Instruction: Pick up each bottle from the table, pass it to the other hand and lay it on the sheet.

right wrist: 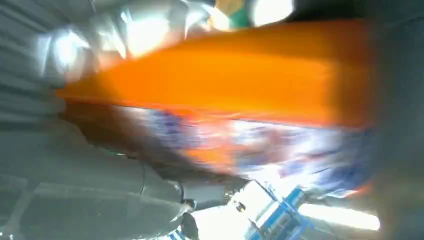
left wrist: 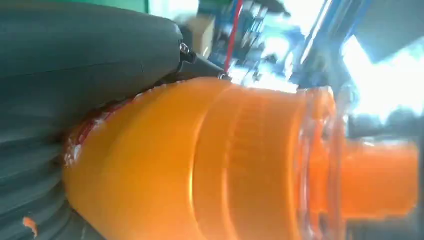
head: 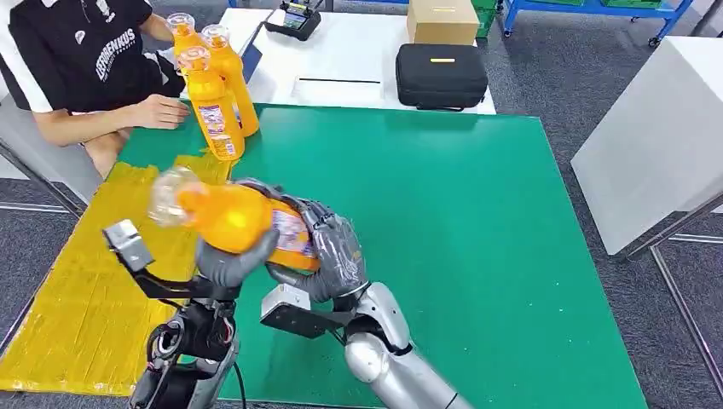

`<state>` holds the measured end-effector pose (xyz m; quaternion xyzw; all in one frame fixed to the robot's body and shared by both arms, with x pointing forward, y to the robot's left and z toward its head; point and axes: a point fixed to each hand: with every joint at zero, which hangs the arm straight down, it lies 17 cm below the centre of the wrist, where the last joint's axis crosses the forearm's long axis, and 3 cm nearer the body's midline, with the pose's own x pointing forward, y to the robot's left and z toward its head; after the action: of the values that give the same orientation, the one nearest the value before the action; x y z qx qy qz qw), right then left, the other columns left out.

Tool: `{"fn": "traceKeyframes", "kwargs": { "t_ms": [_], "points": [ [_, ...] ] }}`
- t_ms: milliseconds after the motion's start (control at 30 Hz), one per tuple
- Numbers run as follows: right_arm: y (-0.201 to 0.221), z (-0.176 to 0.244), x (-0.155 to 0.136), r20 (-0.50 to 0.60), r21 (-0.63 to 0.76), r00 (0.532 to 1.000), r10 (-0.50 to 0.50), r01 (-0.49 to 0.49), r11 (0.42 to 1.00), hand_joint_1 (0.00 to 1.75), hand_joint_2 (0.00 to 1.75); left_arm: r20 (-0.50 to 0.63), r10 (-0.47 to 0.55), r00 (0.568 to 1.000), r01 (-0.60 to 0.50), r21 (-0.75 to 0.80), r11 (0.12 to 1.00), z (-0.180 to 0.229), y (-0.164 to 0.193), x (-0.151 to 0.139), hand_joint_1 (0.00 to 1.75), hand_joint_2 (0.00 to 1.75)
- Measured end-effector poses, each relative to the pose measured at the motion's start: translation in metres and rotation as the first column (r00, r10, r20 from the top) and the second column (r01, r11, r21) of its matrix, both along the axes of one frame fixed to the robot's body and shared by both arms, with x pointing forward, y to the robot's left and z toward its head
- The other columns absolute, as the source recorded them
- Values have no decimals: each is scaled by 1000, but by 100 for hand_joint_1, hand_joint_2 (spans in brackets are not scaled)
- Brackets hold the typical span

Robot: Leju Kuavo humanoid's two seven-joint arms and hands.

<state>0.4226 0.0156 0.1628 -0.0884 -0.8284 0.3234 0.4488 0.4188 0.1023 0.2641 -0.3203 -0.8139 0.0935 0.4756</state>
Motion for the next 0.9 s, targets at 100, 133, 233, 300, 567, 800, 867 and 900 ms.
{"fn": "traceKeyframes", "kwargs": {
  "t_ms": [100, 133, 233, 300, 567, 800, 867, 900],
  "points": [
    [-5, -4, -4, -20, 30, 1000, -1, 1, 1000, 0, 175, 17, 57, 998, -57, 1, 998, 7, 13, 4, 175, 175],
    [-7, -6, -5, -24, 31, 1000, -3, 4, 1000, 0, 175, 22, 70, 997, -70, -2, 998, 10, 16, 6, 175, 175],
    [-13, -9, -7, -39, 52, 999, -13, 15, 999, 0, 175, 72, 194, 978, -198, 62, 978, 16, 31, 11, 175, 175],
    [-20, -1, -10, -46, 102, 999, -19, 24, 994, 0, 175, 142, 355, 924, -375, 158, 913, 20, 48, 13, 175, 175],
    [-63, 68, -22, 13, 395, 1000, 8, -13, 919, 0, 175, 614, 582, 533, -844, 436, 313, 28, 74, 2, 175, 175],
    [-98, 106, -33, 96, 488, 995, -29, -21, 873, 0, 175, 856, 171, 488, -828, 516, -218, -30, 29, 26, 175, 175],
    [-103, 114, -36, 115, 495, 993, -36, -26, 868, 0, 175, 855, 119, 505, -802, 516, -301, -47, 28, 35, 175, 175],
    [-105, 118, -38, 125, 499, 991, -38, -29, 866, 0, 175, 849, 114, 516, -785, 522, -335, -54, 30, 41, 175, 175]
  ]
}}
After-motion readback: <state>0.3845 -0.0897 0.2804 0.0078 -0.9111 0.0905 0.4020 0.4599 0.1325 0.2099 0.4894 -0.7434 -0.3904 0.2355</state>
